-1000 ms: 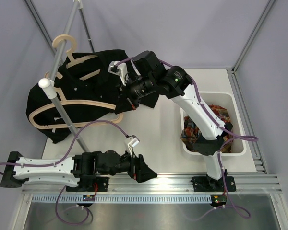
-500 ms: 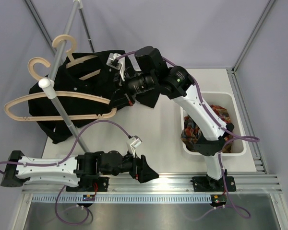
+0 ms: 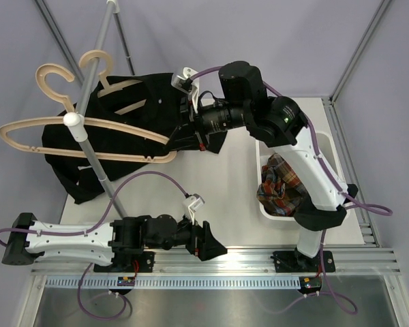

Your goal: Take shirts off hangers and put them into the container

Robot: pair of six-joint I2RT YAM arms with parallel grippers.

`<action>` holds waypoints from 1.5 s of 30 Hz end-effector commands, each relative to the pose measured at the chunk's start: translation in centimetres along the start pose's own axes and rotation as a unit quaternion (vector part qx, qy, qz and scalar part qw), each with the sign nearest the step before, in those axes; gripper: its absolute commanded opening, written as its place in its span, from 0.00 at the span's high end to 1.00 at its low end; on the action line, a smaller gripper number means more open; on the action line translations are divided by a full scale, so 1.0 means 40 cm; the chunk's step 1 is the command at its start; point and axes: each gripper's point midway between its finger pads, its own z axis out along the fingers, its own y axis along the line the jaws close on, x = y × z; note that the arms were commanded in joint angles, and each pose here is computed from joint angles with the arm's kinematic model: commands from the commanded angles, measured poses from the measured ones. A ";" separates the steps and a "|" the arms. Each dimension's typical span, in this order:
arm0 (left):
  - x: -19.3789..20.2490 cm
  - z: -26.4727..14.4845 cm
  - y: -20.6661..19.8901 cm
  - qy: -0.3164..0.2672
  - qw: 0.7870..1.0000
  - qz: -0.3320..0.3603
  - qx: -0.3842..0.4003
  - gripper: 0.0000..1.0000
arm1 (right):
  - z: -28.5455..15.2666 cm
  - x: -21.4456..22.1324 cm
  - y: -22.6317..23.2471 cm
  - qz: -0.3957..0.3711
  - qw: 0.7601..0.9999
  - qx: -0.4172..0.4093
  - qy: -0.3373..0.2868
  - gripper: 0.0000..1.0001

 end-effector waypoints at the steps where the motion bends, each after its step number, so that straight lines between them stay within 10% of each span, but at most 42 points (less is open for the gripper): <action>1: -0.040 -0.004 -0.062 -0.023 0.999 -0.002 0.040 0.01 | -0.028 -0.024 0.080 -0.187 0.978 -0.088 -0.031 1.00; 29: -0.046 -0.029 -0.041 -0.039 0.999 -0.009 0.032 0.01 | -0.020 0.052 0.029 -0.156 0.987 -0.037 -0.014 1.00; 30: -0.045 -0.029 -0.040 -0.039 0.999 -0.011 0.033 0.01 | -0.019 0.055 0.023 -0.150 0.988 -0.031 -0.013 0.95; 31: -0.047 -0.029 -0.040 -0.041 0.999 -0.011 0.033 0.01 | -0.015 0.055 0.001 -0.146 0.989 -0.006 -0.013 0.60; 34: -0.042 -0.022 -0.034 -0.038 0.999 -0.011 0.028 0.01 | -0.020 0.055 -0.070 -0.134 0.988 0.075 -0.014 0.10; 45: -0.023 0.014 -0.032 -0.016 1.000 -0.003 0.017 0.01 | -0.169 -0.098 -0.353 -0.114 0.921 0.339 -0.153 0.00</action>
